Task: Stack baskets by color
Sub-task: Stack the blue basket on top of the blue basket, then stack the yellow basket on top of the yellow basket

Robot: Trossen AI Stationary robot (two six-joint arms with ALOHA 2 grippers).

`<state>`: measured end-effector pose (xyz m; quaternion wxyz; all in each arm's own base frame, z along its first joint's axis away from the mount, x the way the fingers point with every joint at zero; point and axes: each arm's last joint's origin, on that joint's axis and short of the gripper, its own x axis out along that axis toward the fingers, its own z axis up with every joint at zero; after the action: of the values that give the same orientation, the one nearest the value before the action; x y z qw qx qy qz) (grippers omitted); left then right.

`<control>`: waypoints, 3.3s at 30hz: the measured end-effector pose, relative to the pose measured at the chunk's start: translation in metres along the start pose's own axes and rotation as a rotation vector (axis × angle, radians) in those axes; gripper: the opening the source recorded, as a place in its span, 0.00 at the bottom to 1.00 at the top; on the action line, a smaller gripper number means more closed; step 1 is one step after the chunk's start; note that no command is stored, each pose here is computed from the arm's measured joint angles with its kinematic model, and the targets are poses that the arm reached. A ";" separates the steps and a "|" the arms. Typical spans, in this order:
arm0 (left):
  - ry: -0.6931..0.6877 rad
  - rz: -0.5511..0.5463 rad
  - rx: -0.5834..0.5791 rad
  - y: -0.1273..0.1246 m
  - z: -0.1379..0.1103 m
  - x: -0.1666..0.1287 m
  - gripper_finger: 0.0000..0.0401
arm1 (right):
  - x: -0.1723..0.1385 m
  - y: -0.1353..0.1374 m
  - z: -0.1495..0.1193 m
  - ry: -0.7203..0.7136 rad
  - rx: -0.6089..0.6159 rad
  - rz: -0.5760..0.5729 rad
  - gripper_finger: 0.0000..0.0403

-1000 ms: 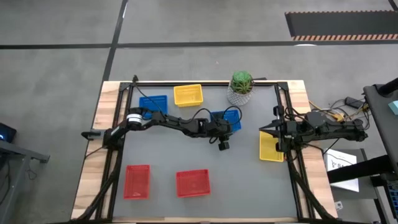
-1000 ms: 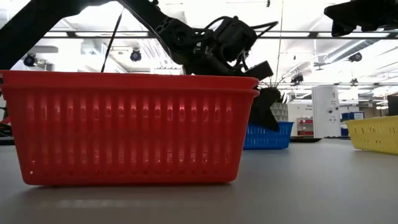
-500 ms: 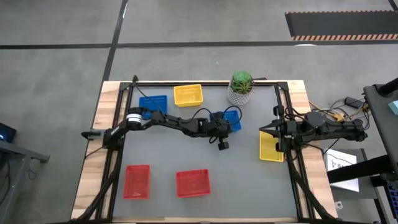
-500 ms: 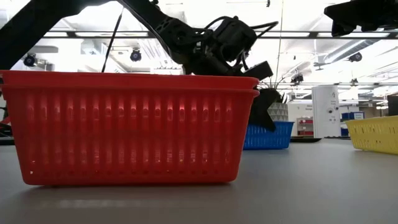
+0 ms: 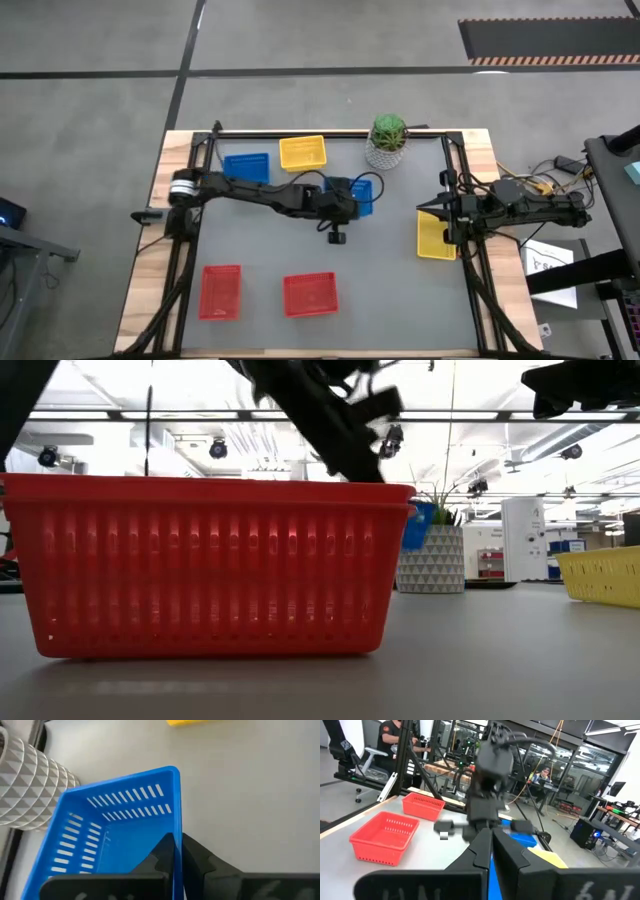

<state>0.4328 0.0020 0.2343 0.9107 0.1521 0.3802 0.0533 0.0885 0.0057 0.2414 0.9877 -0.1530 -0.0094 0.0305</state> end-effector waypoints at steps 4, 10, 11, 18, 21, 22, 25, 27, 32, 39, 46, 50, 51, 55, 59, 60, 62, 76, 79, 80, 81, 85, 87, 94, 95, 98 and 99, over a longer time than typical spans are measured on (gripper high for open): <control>0.000 -0.006 0.048 0.001 -0.007 -0.031 0.00 | 0.000 0.000 0.000 0.001 0.000 0.000 0.02; -0.023 0.027 0.041 0.008 -0.038 -0.085 0.00 | 0.001 0.000 0.000 0.005 0.001 0.002 0.02; -0.022 0.032 0.042 0.009 -0.047 -0.094 0.00 | 0.001 0.000 0.000 0.004 0.001 0.002 0.02; -0.019 0.186 0.046 0.013 -0.103 -0.146 0.00 | 0.001 0.000 0.000 0.004 0.003 0.001 0.02; 0.002 0.301 0.035 0.015 -0.129 -0.162 0.00 | 0.001 0.000 0.000 0.003 0.009 0.001 0.02; 0.008 0.331 0.026 0.017 -0.138 -0.165 0.00 | 0.001 0.000 0.000 0.002 0.010 0.001 0.02; 0.028 0.381 -0.004 0.021 -0.163 -0.174 0.00 | 0.001 0.000 0.000 0.002 0.010 0.001 0.02; 0.040 0.408 -0.034 0.025 -0.176 -0.177 0.00 | 0.001 0.000 0.000 0.002 0.011 0.001 0.02; 0.100 0.481 -0.087 0.038 -0.203 -0.177 0.00 | 0.001 0.000 0.000 0.001 0.012 0.001 0.02; 0.198 0.415 0.006 0.052 -0.218 -0.178 0.00 | 0.001 0.000 0.000 0.002 0.012 0.001 0.02; 0.183 0.254 -0.023 0.064 -0.230 -0.178 0.00 | 0.001 0.000 0.000 0.003 0.011 0.001 0.02; 0.203 0.245 -0.059 0.071 -0.236 -0.174 0.00 | 0.001 0.000 0.000 0.003 0.010 0.001 0.02; 0.208 0.240 -0.059 0.072 -0.237 -0.173 0.00 | 0.001 0.000 0.000 0.003 0.010 0.001 0.02; 0.218 0.203 -0.058 0.072 -0.238 -0.168 0.00 | 0.001 0.000 0.000 0.003 0.010 0.001 0.02; 0.223 0.197 -0.058 0.074 -0.238 -0.163 0.00 | 0.001 0.000 0.000 0.003 0.010 0.001 0.02; 0.218 0.200 -0.058 0.074 -0.237 -0.162 0.00 | 0.001 0.000 0.000 0.003 0.010 0.001 0.02; 0.206 0.208 -0.058 0.076 -0.236 -0.161 0.00 | 0.001 0.000 0.000 0.003 0.010 0.001 0.02; 0.207 0.233 -0.061 0.077 -0.235 -0.160 0.13 | 0.001 0.000 0.000 0.004 0.012 0.002 0.02; 0.208 0.244 -0.082 0.077 -0.235 -0.160 0.15 | 0.001 0.000 0.000 0.004 0.012 0.002 0.02; 0.207 0.245 -0.084 0.077 -0.235 -0.160 0.16 | 0.001 0.000 0.000 0.004 0.011 0.002 0.02; 0.203 0.248 -0.083 0.078 -0.234 -0.161 0.16 | 0.001 0.000 0.000 0.004 0.012 0.002 0.02; 0.162 0.270 -0.099 0.082 -0.224 -0.168 0.16 | 0.001 0.000 0.000 0.004 0.012 0.002 0.02; 0.138 0.285 -0.106 0.085 -0.219 -0.172 0.16 | 0.001 0.000 0.000 0.004 0.012 0.002 0.02; 0.116 0.291 -0.203 0.085 -0.218 -0.170 0.16 | 0.001 0.000 0.000 0.004 0.011 0.002 0.02; 0.124 0.284 -0.203 0.084 -0.219 -0.168 0.16 | 0.001 0.000 0.000 0.004 0.011 0.002 0.02; 0.155 0.260 -0.202 0.079 -0.226 -0.161 0.16 | 0.001 0.000 0.000 0.004 0.012 0.002 0.02; 0.167 0.253 -0.205 0.078 -0.229 -0.159 0.16 | 0.001 0.000 0.000 0.004 0.011 0.002 0.02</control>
<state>0.1596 0.0958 0.2147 0.8729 0.1001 0.4247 0.2185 0.0892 0.0058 0.2411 0.9886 -0.1474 -0.0069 0.0311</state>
